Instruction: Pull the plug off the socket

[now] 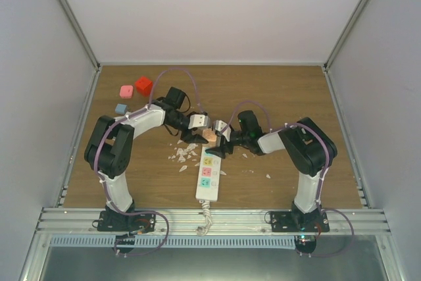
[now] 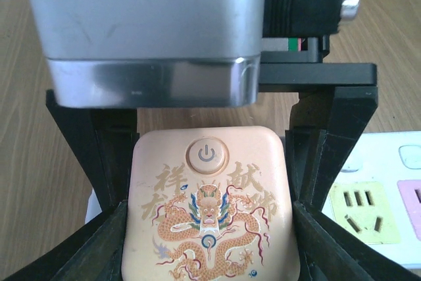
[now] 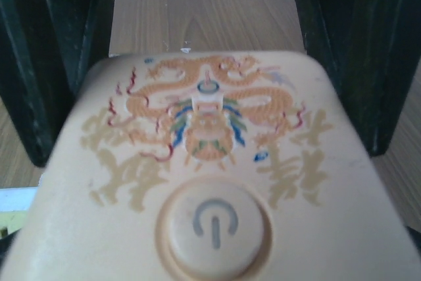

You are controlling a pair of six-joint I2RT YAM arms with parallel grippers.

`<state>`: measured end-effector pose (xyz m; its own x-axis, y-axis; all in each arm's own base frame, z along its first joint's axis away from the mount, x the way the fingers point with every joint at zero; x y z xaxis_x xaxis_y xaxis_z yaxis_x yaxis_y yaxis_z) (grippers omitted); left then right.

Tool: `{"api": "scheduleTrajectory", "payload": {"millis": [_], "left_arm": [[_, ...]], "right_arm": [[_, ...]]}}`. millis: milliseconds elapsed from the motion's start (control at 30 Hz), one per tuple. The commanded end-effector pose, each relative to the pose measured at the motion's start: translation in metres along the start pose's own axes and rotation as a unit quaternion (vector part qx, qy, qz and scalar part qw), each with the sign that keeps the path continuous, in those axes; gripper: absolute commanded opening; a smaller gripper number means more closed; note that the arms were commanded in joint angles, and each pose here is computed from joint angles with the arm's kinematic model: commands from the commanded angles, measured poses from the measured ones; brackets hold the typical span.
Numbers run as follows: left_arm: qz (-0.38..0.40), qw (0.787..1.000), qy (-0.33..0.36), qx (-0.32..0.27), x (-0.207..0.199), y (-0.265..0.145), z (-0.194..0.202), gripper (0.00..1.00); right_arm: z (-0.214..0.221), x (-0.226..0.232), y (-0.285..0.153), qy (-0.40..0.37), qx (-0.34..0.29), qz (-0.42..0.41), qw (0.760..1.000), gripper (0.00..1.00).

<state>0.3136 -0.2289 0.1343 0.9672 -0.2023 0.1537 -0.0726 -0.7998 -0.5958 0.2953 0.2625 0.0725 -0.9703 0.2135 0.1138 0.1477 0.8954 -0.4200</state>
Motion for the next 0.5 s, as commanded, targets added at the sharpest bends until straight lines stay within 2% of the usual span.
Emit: {"api": "scheduleTrajectory", "payload": {"millis": [0,467], "left_arm": [[0.004,0.996,0.031,-0.086,-0.007,-0.023,-0.039,0.23],[-0.003,0.997,0.025,-0.075,-0.005,-0.026,-0.028,0.20]], "right_arm": [[0.041,0.006,0.006,0.054,0.072,0.001,0.996,0.96],[0.040,0.007,0.005,0.052,0.069,-0.004,0.996,0.97]]}}
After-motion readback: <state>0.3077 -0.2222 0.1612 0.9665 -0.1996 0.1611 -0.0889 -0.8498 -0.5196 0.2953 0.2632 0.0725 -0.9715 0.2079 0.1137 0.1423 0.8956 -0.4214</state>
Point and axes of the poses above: each gripper's point midway between its finger pads, its own y axis out along the fingers, its own x axis along the line the jaws close on, z = x × y, the point moved 6 cm from there along -y, back along the fingers, and after that the axes turned 8 degrees about y, right-handed, at the moved point
